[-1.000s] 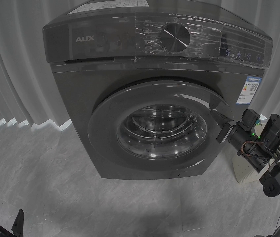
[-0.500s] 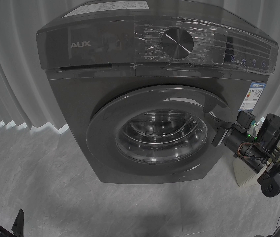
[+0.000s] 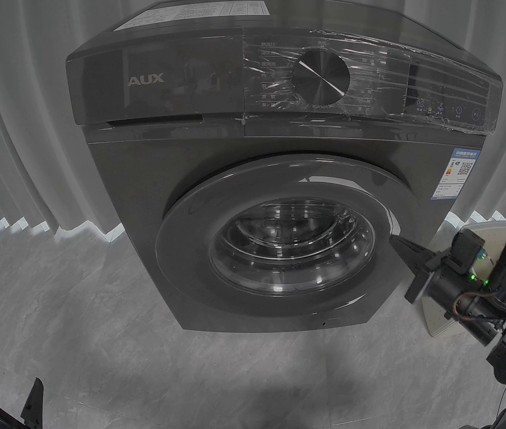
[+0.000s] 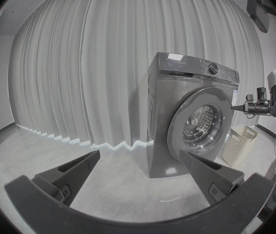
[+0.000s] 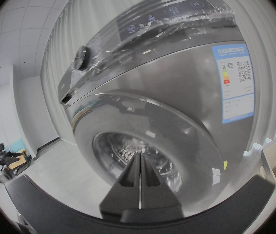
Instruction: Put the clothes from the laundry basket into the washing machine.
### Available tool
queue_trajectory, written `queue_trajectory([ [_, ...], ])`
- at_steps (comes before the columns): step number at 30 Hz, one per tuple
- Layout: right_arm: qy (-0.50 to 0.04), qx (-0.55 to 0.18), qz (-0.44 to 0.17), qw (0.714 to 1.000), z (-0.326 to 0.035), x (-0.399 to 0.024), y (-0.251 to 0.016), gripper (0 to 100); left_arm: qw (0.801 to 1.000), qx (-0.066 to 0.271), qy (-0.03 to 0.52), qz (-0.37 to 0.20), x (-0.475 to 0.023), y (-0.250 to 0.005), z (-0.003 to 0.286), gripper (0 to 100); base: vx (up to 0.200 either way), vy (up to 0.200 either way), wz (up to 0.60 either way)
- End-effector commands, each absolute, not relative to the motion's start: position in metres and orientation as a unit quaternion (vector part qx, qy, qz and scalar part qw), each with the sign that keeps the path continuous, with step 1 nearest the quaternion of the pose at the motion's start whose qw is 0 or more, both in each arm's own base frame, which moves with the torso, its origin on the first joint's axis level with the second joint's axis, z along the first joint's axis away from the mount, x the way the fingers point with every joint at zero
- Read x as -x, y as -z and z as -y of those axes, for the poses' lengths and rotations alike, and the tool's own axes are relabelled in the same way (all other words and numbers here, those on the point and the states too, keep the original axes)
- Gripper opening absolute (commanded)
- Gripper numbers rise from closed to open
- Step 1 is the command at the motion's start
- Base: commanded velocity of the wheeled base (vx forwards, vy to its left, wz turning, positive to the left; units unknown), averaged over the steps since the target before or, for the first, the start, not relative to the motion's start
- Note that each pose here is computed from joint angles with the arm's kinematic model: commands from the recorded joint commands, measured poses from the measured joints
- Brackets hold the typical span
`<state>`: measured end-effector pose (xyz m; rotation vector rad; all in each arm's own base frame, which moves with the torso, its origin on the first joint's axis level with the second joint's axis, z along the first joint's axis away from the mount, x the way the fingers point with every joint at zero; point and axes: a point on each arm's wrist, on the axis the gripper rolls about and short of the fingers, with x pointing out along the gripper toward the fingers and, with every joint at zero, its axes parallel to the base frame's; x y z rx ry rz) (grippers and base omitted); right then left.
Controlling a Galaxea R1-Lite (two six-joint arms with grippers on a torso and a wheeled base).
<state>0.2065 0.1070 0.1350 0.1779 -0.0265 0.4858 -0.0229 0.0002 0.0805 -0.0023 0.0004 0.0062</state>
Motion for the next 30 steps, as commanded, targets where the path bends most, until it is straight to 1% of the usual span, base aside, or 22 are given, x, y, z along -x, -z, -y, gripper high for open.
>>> queue_trajectory([
  [1,-0.262,-0.078,0.014,0.962,-0.089,-0.160,-0.140,0,1.000,0.002,-0.003,-0.001,0.023,-0.075,0.000,100,0.000,0.000,0.00],
  [2,-0.262,-0.080,0.020,0.962,-0.086,-0.155,-0.142,100,1.000,0.002,-0.003,-0.001,0.023,-0.075,0.000,100,0.000,0.000,0.00],
  [10,-0.260,-0.082,0.038,0.961,-0.071,-0.128,-0.151,100,1.000,0.002,-0.003,-0.002,0.023,-0.075,0.000,100,0.000,0.000,0.00],
  [14,-0.256,-0.068,0.027,0.964,-0.066,-0.119,-0.151,100,1.000,0.001,-0.003,-0.002,0.023,-0.075,0.000,100,0.000,0.000,0.00],
  [16,-0.244,-0.065,0.026,0.967,-0.062,-0.114,-0.152,100,1.000,0.002,-0.003,-0.001,0.023,-0.075,0.000,100,0.000,0.000,0.00],
  [18,-0.216,-0.065,0.030,0.974,-0.056,-0.112,-0.153,100,1.000,0.001,-0.002,-0.002,0.023,-0.075,0.000,100,0.000,0.000,0.00],
  [20,-0.202,-0.066,0.035,0.977,-0.052,-0.110,-0.155,100,1.000,0.001,-0.002,-0.001,0.023,-0.075,0.000,100,0.000,0.000,0.00],
  [24,-0.168,-0.070,0.064,0.981,-0.038,-0.099,-0.162,100,1.000,0.001,-0.002,-0.001,0.023,-0.075,0.000,100,0.000,0.000,0.00],
  [25,-0.168,-0.070,0.064,0.981,-0.038,-0.099,-0.162,100,1.000,0.001,-0.002,-0.001,0.023,-0.075,0.000,100,0.000,0.000,0.00],
  [27,-0.140,-0.061,0.071,0.986,-0.027,-0.085,-0.162,100,1.000,0.001,-0.002,-0.001,0.023,-0.075,0.000,100,0.000,0.000,0.00],
  [30,-0.102,-0.046,0.063,0.992,-0.014,-0.063,-0.155,100,1.000,0.001,-0.002,-0.001,0.023,-0.075,0.000,100,0.000,0.000,0.00],
])
